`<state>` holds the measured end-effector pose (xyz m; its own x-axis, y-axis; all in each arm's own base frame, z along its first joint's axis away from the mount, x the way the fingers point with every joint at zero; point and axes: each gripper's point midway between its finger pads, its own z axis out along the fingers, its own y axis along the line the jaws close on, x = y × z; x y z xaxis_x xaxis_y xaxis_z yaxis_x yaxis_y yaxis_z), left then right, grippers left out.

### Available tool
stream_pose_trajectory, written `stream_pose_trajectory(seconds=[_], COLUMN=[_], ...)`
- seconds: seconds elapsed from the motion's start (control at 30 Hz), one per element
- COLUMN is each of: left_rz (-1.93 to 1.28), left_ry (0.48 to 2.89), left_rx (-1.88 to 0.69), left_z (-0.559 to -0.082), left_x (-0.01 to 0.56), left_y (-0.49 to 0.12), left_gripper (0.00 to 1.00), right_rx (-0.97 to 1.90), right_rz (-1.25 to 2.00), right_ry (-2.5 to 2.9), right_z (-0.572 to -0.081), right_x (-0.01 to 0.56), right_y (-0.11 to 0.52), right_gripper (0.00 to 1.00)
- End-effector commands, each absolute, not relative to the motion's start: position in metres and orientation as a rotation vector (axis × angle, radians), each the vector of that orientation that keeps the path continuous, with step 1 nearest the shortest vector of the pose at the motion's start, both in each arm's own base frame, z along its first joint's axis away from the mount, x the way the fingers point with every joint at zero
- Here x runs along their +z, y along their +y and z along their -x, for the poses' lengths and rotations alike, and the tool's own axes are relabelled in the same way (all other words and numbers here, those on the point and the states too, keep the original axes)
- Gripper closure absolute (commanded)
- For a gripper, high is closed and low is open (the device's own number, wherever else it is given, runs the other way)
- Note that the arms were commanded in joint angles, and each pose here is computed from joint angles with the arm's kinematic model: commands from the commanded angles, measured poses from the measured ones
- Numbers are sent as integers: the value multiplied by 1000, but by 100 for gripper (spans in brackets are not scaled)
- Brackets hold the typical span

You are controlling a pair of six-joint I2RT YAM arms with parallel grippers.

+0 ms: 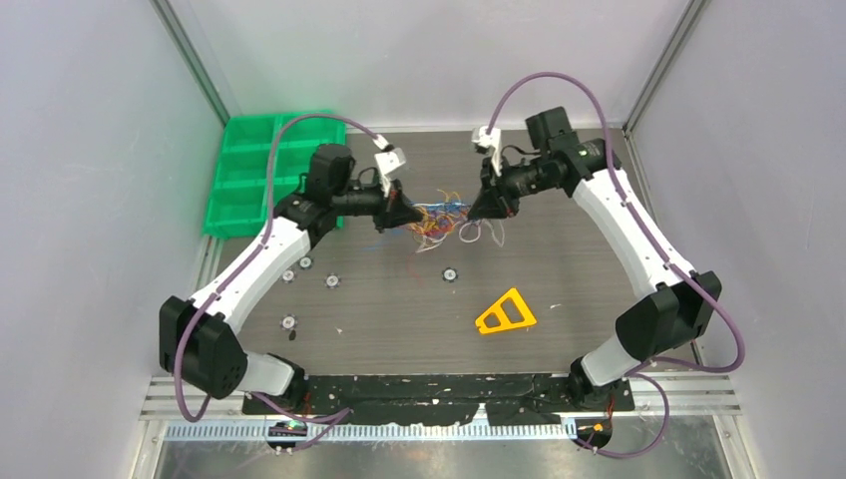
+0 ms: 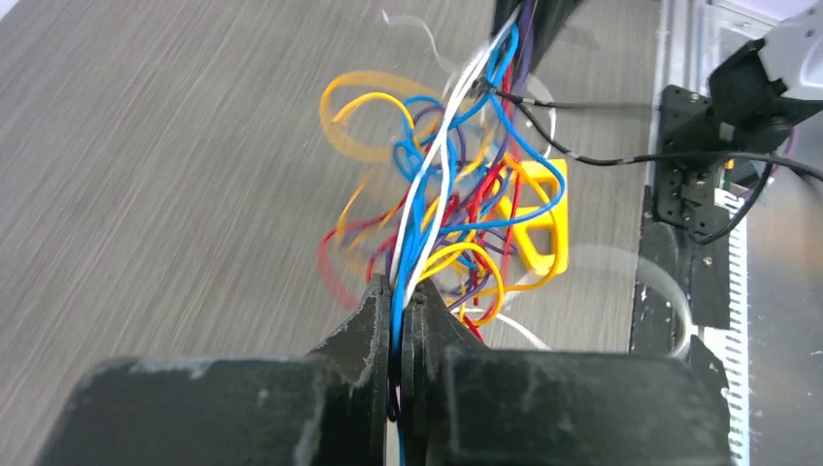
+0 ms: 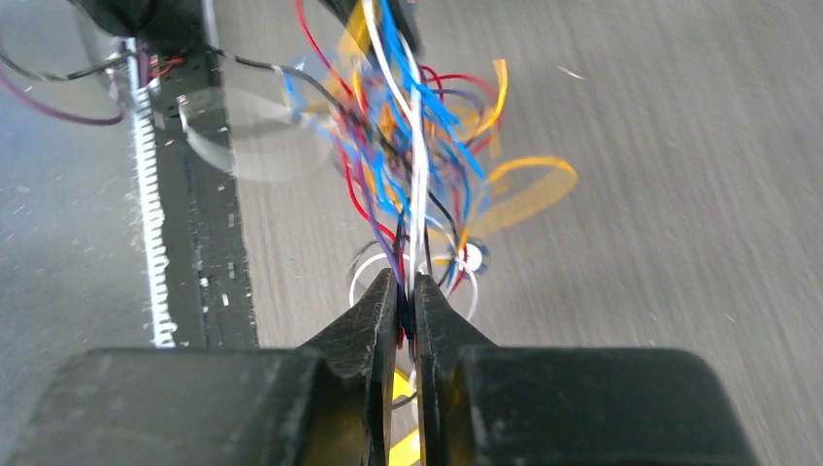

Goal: Untangle the cables

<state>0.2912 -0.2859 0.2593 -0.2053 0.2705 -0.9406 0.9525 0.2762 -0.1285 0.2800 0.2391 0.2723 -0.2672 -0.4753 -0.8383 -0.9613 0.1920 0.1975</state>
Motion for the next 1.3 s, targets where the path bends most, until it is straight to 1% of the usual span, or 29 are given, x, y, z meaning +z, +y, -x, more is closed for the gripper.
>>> stream_pose_trajectory(seconds=[0.0, 0.03, 0.1, 0.27, 0.47, 0.6, 0.83, 0.93, 1.03, 1.17, 1.27], left_rz=[-1002, -978, -932, -869, -795, -808, -873, -890, -878, -914, -969], left_ry=[1687, 1694, 1722, 1801, 1917, 1943, 2027, 2050, 2039, 2072, 2085], left_rx=[-950, -927, -886, -860, -797, -790, -607, -600, -669, -608, -575], left_z=[-301, -303, -307, -311, -324, -323, -318, -313, -309, -305, -297], left_x=[268, 267, 264, 257, 246, 238, 208, 197, 200, 195, 183], left_y=[-231, -221, -205, -190, -165, -161, -122, -116, -124, -113, -106], left_gripper=[100, 100, 100, 100, 100, 100, 100, 100, 100, 100, 88], right_rx=[850, 816, 763, 686, 473, 405, 187, 196, 253, 177, 143], right_rz=[1213, 1171, 1089, 883, 609, 565, 406, 386, 363, 320, 315], right_ry=[1891, 1925, 1993, 2049, 2033, 2058, 2069, 2076, 2106, 2121, 2120], right_z=[-300, -310, -323, -350, -383, -390, -406, -408, -411, -416, -419], right_x=[285, 280, 274, 283, 312, 309, 310, 306, 292, 286, 286], right_y=[183, 166, 139, 89, 16, -3, -58, -63, -58, -75, -82], right_gripper=[87, 90, 94, 95, 94, 95, 95, 95, 95, 95, 95])
